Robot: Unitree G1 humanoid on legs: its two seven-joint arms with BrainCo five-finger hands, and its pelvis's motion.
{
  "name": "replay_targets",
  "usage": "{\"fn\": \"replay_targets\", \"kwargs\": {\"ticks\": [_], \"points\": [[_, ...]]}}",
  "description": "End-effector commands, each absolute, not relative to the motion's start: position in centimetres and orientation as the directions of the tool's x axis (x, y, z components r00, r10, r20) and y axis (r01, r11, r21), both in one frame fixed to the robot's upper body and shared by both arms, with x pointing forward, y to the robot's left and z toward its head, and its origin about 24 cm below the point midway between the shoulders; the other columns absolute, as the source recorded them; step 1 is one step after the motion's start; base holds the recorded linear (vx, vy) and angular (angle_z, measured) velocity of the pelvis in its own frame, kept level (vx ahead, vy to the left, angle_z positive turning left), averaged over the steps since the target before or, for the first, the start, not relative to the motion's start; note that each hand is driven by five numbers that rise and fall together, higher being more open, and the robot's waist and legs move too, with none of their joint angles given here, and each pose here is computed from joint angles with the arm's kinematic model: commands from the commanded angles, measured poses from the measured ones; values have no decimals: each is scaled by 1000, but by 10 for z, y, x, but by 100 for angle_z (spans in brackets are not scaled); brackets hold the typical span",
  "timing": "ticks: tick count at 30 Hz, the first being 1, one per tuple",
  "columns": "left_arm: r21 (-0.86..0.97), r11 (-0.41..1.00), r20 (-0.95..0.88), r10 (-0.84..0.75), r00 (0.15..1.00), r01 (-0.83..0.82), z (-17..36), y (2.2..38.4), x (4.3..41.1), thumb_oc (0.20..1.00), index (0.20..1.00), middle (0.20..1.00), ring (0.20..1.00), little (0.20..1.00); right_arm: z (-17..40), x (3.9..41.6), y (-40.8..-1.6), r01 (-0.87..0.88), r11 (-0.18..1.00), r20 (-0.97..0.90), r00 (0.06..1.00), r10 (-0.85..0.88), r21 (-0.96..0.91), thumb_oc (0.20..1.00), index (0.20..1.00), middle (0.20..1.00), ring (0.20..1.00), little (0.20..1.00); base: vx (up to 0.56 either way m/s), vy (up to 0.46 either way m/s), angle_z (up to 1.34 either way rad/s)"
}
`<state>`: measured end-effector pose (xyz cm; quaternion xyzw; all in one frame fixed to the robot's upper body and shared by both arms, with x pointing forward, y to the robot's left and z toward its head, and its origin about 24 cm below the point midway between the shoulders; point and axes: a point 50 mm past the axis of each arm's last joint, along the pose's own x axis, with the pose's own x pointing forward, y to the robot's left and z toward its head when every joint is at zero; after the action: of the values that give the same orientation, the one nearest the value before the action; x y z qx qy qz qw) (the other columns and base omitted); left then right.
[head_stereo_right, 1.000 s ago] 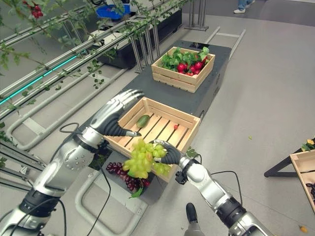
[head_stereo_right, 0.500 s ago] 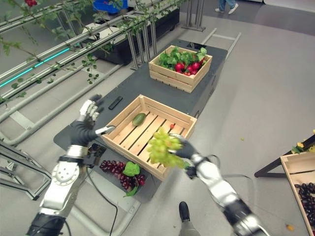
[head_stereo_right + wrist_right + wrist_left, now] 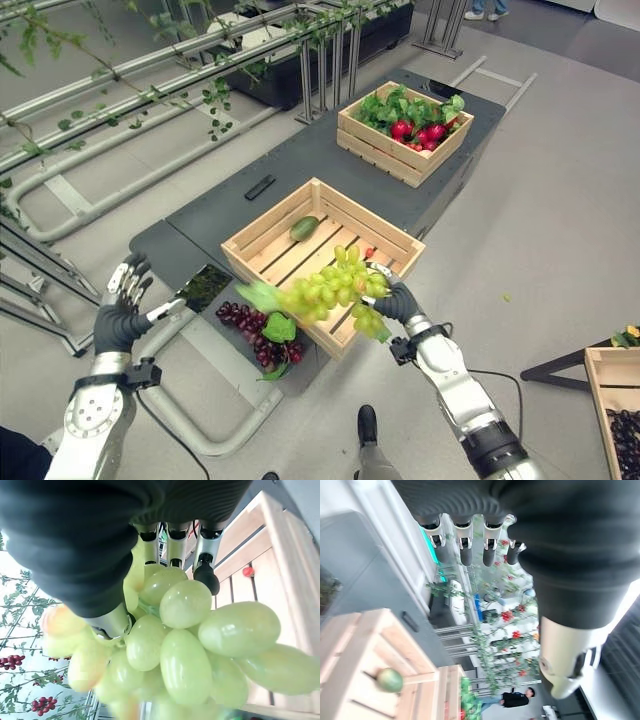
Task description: Pick up the fruits from the basket on one side to the basket on the other side
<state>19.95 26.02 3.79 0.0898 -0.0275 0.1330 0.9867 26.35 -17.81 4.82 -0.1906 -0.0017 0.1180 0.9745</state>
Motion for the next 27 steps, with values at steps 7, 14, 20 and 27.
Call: {"fn": "replay_targets", "kwargs": {"ticks": [7, 14, 20, 27], "points": [[514, 851, -296, 288, 911, -102, -51, 265, 178, 1000, 1000, 1000, 1000, 1000, 136, 260, -185, -123, 951, 392, 890, 232, -283, 200, 200, 200, 200, 200, -43, 29, 6], [554, 832, -560, 384, 734, -13, -111, 263, 138, 1000, 1000, 1000, 1000, 1000, 142, 247, -188, -114, 960, 435, 873, 219, -255, 200, 200, 200, 200, 200, -52, 20, 2], [580, 812, -673, 429, 603, 68, -133, 268, 114, 1000, 1000, 1000, 1000, 1000, 154, 237, -196, -80, 969, 501, 845, 190, -232, 200, 200, 200, 200, 200, -73, 19, -4], [582, 811, -699, 458, 550, 64, -136, 274, 112, 1000, 1000, 1000, 1000, 1000, 163, 234, -197, -93, 972, 541, 817, 199, -216, 200, 200, 200, 200, 200, -108, -12, -32]]}}
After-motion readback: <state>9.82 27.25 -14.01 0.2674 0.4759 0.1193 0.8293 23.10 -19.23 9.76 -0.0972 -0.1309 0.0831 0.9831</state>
